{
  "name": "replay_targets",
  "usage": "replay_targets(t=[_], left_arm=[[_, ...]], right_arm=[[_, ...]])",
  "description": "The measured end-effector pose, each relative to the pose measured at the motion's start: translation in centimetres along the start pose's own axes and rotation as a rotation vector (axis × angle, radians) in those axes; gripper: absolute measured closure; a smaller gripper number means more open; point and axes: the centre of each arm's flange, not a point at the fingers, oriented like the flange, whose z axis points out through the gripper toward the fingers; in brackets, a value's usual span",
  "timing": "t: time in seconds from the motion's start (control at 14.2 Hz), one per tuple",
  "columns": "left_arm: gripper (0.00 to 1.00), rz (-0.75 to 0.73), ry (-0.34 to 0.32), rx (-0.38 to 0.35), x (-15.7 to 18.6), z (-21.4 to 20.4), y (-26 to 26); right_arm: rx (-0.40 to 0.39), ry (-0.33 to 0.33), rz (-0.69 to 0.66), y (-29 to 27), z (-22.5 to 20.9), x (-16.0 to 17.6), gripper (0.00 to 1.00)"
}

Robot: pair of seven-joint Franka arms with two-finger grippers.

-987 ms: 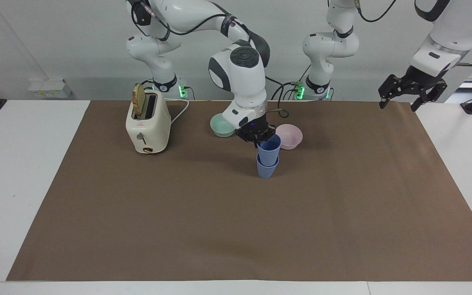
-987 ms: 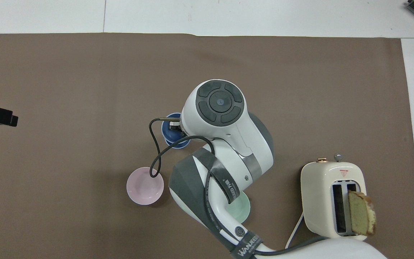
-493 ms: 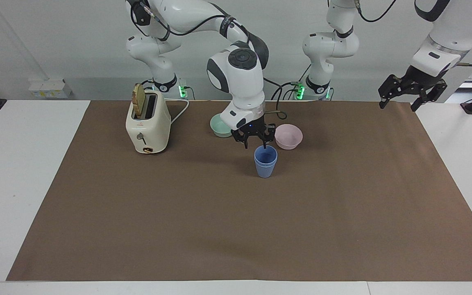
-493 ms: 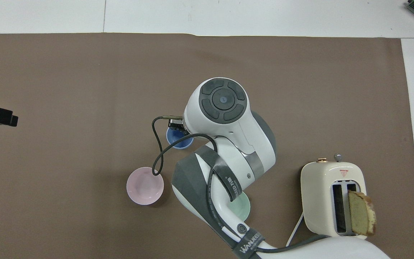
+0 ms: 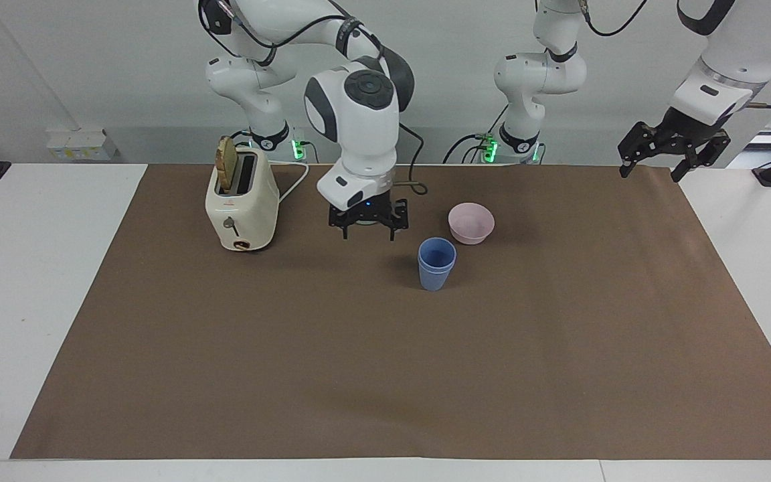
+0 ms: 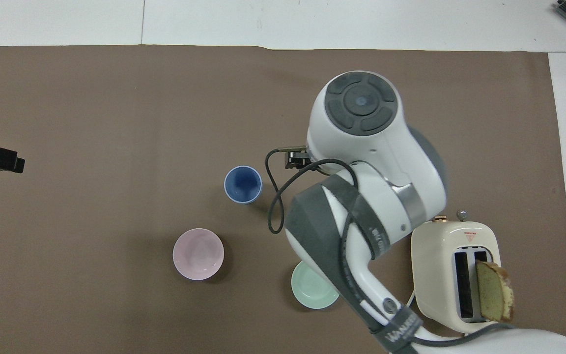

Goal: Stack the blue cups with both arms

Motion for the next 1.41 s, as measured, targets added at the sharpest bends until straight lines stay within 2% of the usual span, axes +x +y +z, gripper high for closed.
replay_targets(t=[0.35, 0.63, 0.99, 1.2, 1.41], left_arm=[[0.00, 0.000, 0.000, 0.000, 0.0, 0.0, 0.0], [0.00, 0.000, 0.000, 0.000, 0.0, 0.0, 0.0], [0.00, 0.000, 0.000, 0.000, 0.0, 0.0, 0.0], [0.00, 0.000, 0.000, 0.000, 0.0, 0.0, 0.0], [0.00, 0.001, 0.002, 0.000, 0.0, -0.1, 0.1]], right_arm=[[-0.013, -0.002, -0.019, 11.8, -6.9, 0.5, 0.00], [-0.020, -0.023, -0.026, 20.3, -10.2, 0.0, 0.00], [0.059, 0.003, 0.054, 29.4, -13.0, -1.2, 0.00], [0.059, -0.003, 0.030, 31.4, -12.2, -2.2, 0.00], [0.057, 0.000, 0.041, 30.1, -10.7, -2.6, 0.00]])
